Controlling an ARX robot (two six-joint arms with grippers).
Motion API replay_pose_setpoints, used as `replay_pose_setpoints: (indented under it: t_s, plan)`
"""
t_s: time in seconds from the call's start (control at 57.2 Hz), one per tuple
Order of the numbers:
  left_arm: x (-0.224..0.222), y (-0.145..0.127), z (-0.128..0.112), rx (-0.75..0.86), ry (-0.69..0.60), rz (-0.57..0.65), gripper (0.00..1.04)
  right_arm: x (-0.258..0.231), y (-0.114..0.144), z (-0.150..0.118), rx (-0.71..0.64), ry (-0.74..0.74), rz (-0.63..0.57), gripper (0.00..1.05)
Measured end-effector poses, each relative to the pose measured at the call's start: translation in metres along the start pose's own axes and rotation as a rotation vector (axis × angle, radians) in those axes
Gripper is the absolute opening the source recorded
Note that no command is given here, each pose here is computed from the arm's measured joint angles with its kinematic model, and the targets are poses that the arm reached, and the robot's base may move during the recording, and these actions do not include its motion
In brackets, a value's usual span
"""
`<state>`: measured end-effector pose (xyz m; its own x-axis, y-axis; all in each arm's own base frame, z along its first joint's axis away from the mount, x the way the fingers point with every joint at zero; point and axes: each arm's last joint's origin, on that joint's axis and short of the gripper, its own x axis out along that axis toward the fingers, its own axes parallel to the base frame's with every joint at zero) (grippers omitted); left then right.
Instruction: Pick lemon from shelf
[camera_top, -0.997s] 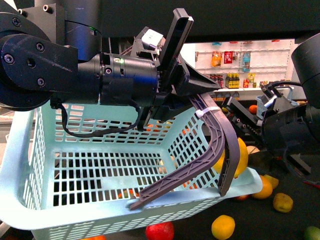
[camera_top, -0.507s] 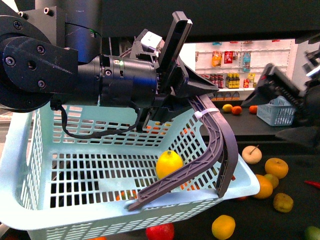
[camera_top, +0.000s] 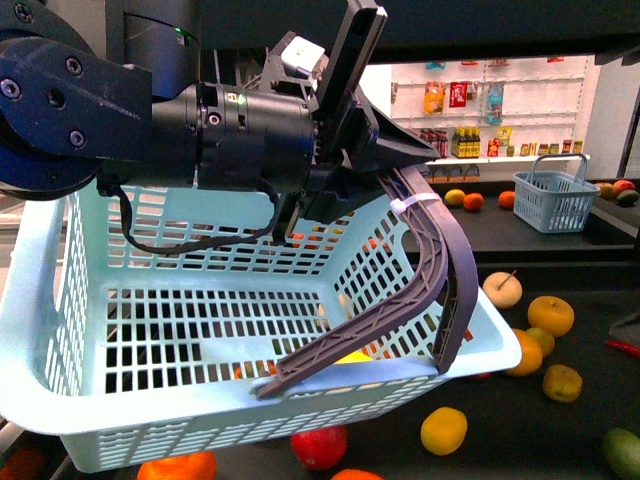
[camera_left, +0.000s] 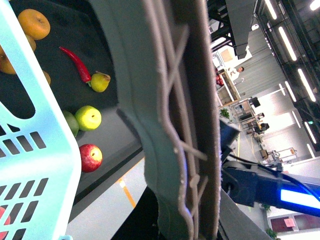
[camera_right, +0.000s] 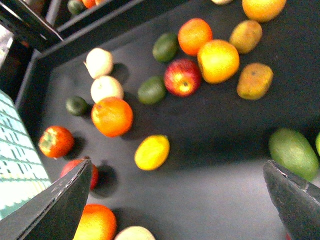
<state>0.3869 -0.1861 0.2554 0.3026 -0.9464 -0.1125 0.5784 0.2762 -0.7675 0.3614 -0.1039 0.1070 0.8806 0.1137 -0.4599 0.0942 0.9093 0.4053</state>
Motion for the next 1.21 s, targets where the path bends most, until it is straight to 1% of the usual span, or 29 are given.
replay_pose_setpoints:
  t_s: [0.07,0.175,0.245,0.315,0.402,0.63,0.962,1.207]
  plan:
    - [0.000,0.000,0.000,0.001,0.000,0.000,0.10,0.008,-0.010,-0.017,-0.031,0.035,-0.031,1.02]
    - [0.000,0.000,0.000,0.000,0.001,-0.001,0.10,0.020,-0.017,-0.042,-0.093,0.069,-0.027,1.02]
    - [0.000,0.000,0.000,0.000,0.001,-0.001,0.10,0.030,-0.016,-0.056,-0.165,0.083,0.002,1.02]
    - [0.000,0.000,0.000,0.002,0.000,0.000,0.10,0.045,-0.010,-0.075,-0.246,0.128,0.039,1.02]
    - [0.000,0.000,0.000,0.002,0.001,-0.001,0.10,0.062,-0.005,-0.086,-0.260,0.180,0.003,1.02]
    - [0.000,0.000,0.000,0.004,0.001,0.000,0.10,0.097,0.008,-0.098,-0.206,0.238,-0.086,1.02]
    - [0.000,0.000,0.000,0.003,0.001,-0.001,0.10,0.146,0.051,-0.109,-0.040,0.280,-0.173,1.02]
    - [0.000,0.000,0.000,0.003,0.000,0.000,0.10,0.175,0.064,-0.111,0.068,0.276,-0.243,1.02]
